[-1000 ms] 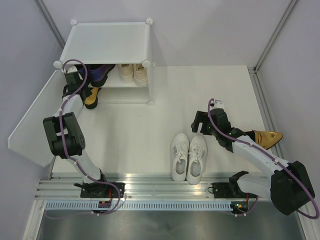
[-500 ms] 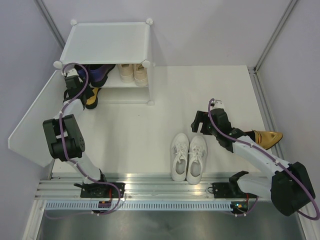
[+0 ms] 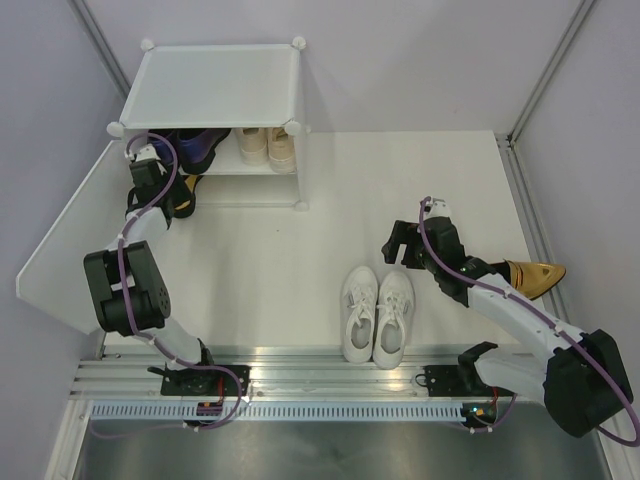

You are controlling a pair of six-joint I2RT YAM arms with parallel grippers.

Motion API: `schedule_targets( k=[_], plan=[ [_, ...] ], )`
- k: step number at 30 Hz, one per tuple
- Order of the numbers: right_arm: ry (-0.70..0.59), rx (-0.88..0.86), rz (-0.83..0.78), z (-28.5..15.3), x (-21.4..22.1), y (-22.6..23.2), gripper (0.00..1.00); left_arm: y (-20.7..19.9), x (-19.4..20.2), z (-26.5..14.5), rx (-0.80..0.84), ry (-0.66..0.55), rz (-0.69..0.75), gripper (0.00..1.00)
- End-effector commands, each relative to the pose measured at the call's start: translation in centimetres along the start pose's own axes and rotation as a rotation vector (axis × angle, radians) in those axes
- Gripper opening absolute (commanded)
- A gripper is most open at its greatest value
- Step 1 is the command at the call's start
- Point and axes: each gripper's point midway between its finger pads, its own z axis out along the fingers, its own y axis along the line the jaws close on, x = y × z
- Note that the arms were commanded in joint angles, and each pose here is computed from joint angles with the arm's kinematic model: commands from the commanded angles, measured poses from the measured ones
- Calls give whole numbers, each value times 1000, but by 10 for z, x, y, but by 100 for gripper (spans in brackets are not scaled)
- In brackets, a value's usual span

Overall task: Place and organize the shoes in the shoe cabinet
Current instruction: Place the shoe in the shoe cabinet.

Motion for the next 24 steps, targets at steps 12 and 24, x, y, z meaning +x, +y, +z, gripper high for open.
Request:
schedule_targets(
  k=[12, 24],
  plan=[
    [-59, -46, 6, -8, -16, 9, 93, 2, 18, -14, 11, 20, 17, 18],
    [-52, -26, -1, -4, -14, 6, 93, -1, 19, 18, 14, 50, 20, 17]
  ],
)
